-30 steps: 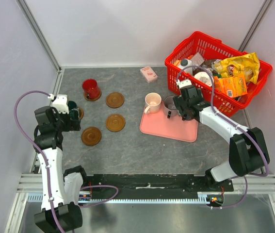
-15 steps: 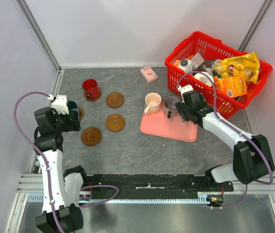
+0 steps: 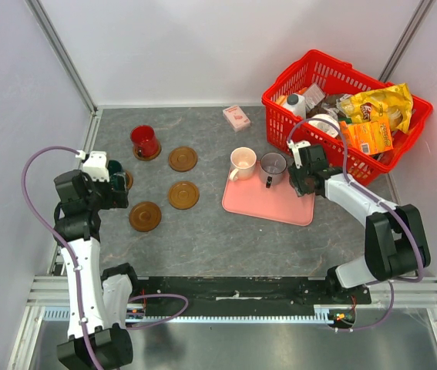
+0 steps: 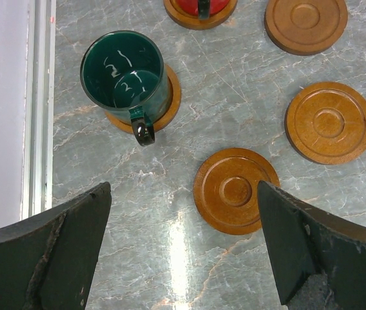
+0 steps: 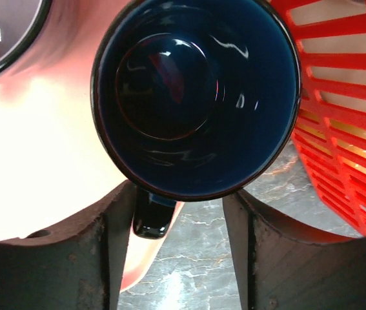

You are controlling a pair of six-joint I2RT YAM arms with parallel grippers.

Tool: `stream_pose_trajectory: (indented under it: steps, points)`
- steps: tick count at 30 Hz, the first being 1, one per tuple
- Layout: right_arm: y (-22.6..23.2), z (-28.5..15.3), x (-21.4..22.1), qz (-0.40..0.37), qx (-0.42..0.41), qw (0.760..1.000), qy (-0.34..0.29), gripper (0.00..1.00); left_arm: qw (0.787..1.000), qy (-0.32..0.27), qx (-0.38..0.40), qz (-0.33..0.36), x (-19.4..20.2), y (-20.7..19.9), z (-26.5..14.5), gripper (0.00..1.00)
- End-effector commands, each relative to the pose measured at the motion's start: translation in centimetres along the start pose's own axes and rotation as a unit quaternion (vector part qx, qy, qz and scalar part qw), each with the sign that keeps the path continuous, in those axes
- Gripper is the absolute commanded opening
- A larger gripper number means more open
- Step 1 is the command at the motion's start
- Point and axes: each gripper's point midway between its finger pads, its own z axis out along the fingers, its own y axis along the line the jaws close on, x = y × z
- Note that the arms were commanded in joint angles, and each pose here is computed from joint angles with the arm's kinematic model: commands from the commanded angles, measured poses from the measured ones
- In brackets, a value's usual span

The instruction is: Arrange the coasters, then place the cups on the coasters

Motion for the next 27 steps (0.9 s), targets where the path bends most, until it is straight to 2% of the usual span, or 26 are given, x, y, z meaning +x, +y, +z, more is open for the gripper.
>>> stream_pose_trajectory:
  steps: [1,5,10,17,24,27]
  points:
    - [0.9,0.0,0.1,0.005,-0.035,0.999,-0.002,0.58,1.000,-0.026,-0.002,0.006,-1.0,0.1,-0.1,1.00]
    - [0.6,-0.1,0.1,0.015,-0.042,0.999,0.000,0.36,1.000,-0.022,-0.001,0.005,-0.9,0.1,-0.1,1.00]
    - [0.6,-0.8,0.1,0.015,-0.054,0.998,0.004,0.00,1.000,-0.026,0.002,0.006,-1.0,0.0,-0.1,1.00]
    - [-0.5,-5.2,-1.3,-0.037,-0.068,0.997,-0.012,0.00,1.000,-0.027,0.005,0.008,-1.1,-0.1,-0.1,1.00]
    - [-1.8,-12.6,-4.4,-0.097,-0.097,0.989,-0.059,0.00,1.000,-0.028,0.005,0.008,-1.1,-0.1,-0.2,0.99]
    - [-0.9,-15.4,-5.5,-0.118,-0.137,0.980,-0.078,0.00,1.000,-0.028,-0.007,0.006,-1.1,0.3,-0.4,0.99]
